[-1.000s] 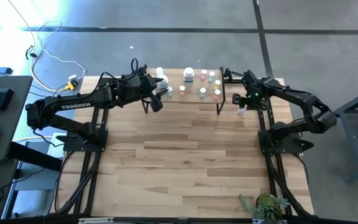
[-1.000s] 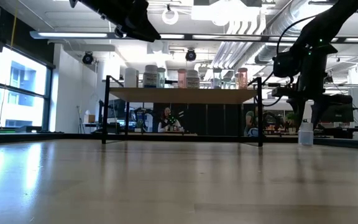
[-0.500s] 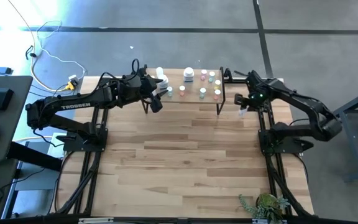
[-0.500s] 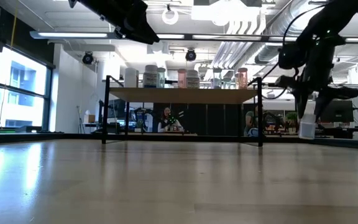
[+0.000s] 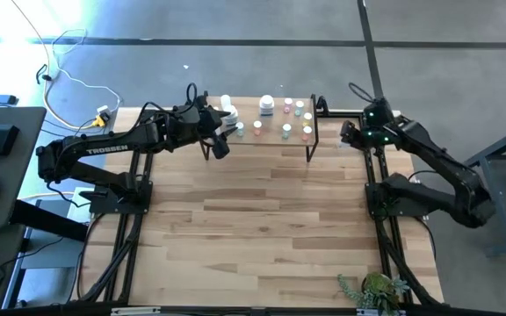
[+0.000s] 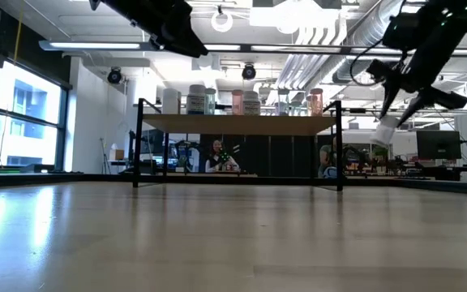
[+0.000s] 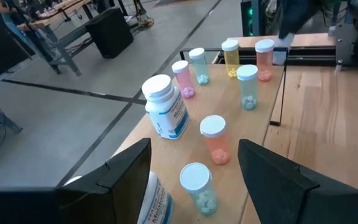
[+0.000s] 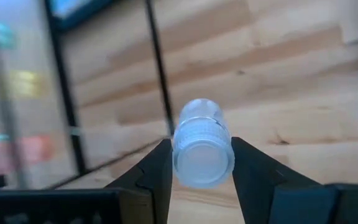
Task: Pick and place medicine bottles onto shelf by color
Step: Put the transparent pill bottle on the shelf
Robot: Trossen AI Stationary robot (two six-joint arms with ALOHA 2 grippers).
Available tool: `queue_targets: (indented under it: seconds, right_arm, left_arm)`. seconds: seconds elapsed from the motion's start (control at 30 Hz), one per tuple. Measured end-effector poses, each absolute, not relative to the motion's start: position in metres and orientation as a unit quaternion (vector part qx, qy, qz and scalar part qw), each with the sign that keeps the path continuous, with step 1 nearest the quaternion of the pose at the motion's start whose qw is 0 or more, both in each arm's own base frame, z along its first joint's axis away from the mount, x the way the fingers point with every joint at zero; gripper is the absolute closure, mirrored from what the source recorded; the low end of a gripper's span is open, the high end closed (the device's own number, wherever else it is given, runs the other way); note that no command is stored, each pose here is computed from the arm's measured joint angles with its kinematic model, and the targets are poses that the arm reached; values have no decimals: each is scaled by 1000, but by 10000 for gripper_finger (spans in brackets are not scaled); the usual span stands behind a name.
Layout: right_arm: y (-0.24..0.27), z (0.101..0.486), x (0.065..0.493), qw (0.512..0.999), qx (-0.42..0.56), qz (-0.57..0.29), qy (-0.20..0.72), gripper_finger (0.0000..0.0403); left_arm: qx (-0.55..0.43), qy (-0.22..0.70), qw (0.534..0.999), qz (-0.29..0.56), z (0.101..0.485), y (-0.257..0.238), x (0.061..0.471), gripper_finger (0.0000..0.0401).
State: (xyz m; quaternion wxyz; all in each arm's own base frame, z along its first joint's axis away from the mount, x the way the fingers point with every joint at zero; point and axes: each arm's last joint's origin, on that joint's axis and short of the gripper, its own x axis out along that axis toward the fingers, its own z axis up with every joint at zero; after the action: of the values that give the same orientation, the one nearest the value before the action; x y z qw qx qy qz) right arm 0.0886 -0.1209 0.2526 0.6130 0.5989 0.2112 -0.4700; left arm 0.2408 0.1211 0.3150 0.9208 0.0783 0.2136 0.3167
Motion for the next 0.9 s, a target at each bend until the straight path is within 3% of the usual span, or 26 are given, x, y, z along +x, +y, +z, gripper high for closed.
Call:
queue_targets:
  seconds: [0.63,0.9]
  right_arm:
    - [-119,300,90,733,558,-388,11,281]
    - [-120,351,89,776,501,-380,-34,281]
  left_arm:
    - [90,217,920,314,315,121,241,172]
    - [91,217,920,315,315,121,241,172]
